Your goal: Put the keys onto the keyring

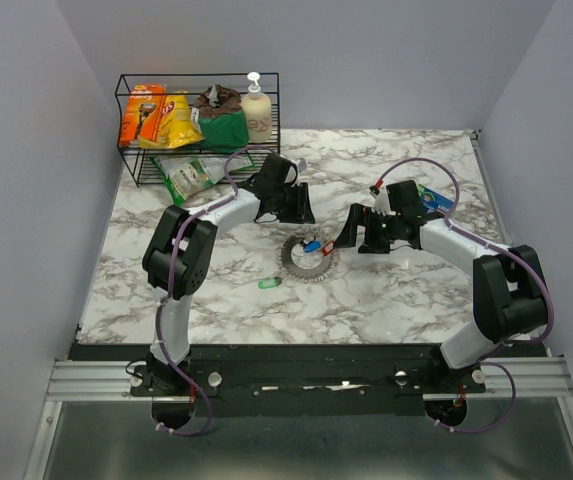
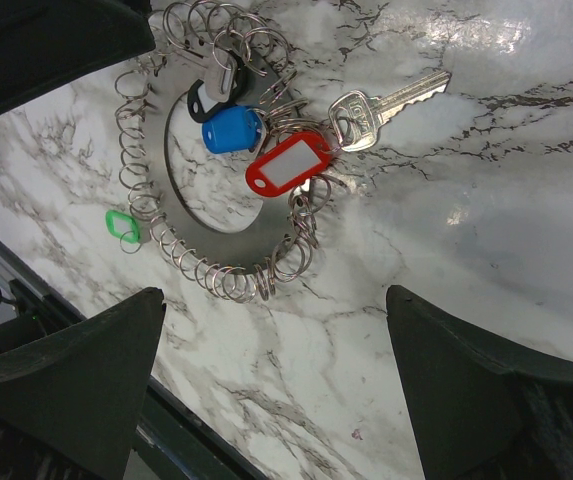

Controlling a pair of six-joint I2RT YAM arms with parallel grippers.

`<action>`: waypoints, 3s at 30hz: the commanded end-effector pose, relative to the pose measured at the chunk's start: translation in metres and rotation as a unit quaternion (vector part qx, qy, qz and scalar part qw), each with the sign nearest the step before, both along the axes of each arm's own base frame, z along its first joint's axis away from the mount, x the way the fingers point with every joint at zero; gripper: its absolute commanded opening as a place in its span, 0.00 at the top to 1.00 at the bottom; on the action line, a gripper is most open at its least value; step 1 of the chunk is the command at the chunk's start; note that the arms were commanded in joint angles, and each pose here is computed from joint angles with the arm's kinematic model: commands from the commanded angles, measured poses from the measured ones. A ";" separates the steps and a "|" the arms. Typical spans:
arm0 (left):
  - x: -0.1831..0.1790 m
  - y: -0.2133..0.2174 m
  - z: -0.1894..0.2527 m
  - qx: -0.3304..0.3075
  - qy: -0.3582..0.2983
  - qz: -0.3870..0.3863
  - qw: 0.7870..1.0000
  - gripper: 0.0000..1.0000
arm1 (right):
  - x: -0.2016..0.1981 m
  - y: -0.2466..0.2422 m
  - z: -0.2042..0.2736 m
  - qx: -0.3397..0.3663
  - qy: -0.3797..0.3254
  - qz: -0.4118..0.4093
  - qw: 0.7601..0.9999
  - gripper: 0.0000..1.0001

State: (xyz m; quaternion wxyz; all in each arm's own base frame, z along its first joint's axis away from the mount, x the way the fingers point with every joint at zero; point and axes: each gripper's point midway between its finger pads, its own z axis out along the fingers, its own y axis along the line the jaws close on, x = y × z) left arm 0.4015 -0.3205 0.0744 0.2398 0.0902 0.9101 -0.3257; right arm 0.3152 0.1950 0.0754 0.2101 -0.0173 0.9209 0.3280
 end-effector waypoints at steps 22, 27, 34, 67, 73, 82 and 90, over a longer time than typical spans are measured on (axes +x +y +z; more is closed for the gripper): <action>0.009 0.011 -0.026 0.060 -0.003 0.011 0.998 0.68 | -0.005 -0.001 -0.011 0.001 0.011 0.003 1.000 0.00; 0.009 0.011 -0.030 0.061 -0.002 0.010 0.998 0.72 | -0.005 0.000 -0.009 0.002 0.010 0.004 1.000 0.00; 0.008 0.008 -0.032 0.054 0.001 0.007 0.999 0.74 | -0.005 -0.001 -0.011 0.001 0.011 0.004 1.000 0.00; 0.009 -0.002 -0.038 0.038 0.010 -0.010 0.999 0.90 | -0.003 0.000 -0.005 0.002 0.004 0.005 1.000 0.00; 0.012 -0.003 -0.022 0.032 -0.008 -0.013 0.999 1.00 | -0.002 -0.001 -0.001 -0.002 -0.004 0.004 1.000 0.00; 0.009 -0.009 0.018 0.005 -0.046 -0.042 0.998 1.00 | 0.003 -0.003 0.023 -0.002 -0.035 0.001 0.999 0.00; -0.001 -0.011 0.069 -0.022 -0.094 -0.081 0.992 1.00 | 0.011 -0.004 0.076 0.002 -0.104 0.012 0.995 0.00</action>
